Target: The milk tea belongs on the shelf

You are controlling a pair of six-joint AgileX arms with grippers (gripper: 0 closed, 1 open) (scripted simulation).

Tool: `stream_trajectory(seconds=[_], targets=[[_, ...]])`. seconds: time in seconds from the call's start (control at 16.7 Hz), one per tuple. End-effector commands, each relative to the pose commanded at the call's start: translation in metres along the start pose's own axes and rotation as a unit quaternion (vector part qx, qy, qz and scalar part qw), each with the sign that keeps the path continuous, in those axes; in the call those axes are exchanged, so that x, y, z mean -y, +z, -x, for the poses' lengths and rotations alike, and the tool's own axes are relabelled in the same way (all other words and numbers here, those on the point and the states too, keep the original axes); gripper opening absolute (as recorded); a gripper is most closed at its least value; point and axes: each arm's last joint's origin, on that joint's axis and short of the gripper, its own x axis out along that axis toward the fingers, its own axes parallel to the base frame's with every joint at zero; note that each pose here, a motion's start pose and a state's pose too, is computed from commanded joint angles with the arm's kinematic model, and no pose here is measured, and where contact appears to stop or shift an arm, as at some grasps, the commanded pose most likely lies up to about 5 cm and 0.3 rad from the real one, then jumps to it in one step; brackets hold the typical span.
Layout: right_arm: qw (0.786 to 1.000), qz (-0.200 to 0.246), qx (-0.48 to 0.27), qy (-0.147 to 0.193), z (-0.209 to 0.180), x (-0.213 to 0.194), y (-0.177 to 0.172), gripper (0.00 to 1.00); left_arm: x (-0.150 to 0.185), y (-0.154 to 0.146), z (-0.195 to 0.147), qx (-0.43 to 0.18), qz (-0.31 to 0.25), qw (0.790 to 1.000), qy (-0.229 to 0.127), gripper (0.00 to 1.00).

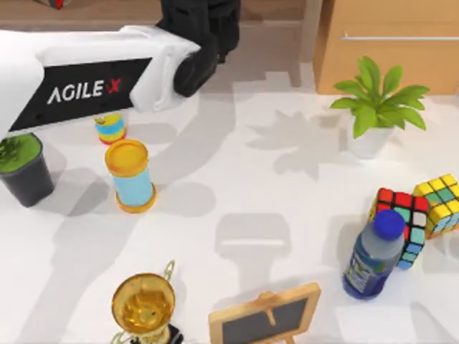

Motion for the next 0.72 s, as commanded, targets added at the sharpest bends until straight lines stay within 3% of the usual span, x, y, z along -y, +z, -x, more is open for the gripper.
stream_trajectory(seconds=[0.36, 0.72], targets=[[1.000, 0.000, 0.000, 0.000, 0.000, 0.000, 0.000, 1.00, -0.007, 0.012, -0.007, 0.000, -0.018, 1.000, 0.009, 0.00], [1.000, 0.000, 0.000, 0.000, 0.000, 0.000, 0.000, 1.00, -0.005, -0.006, -0.023, -0.006, -0.023, 1.000, 0.009, 0.00]])
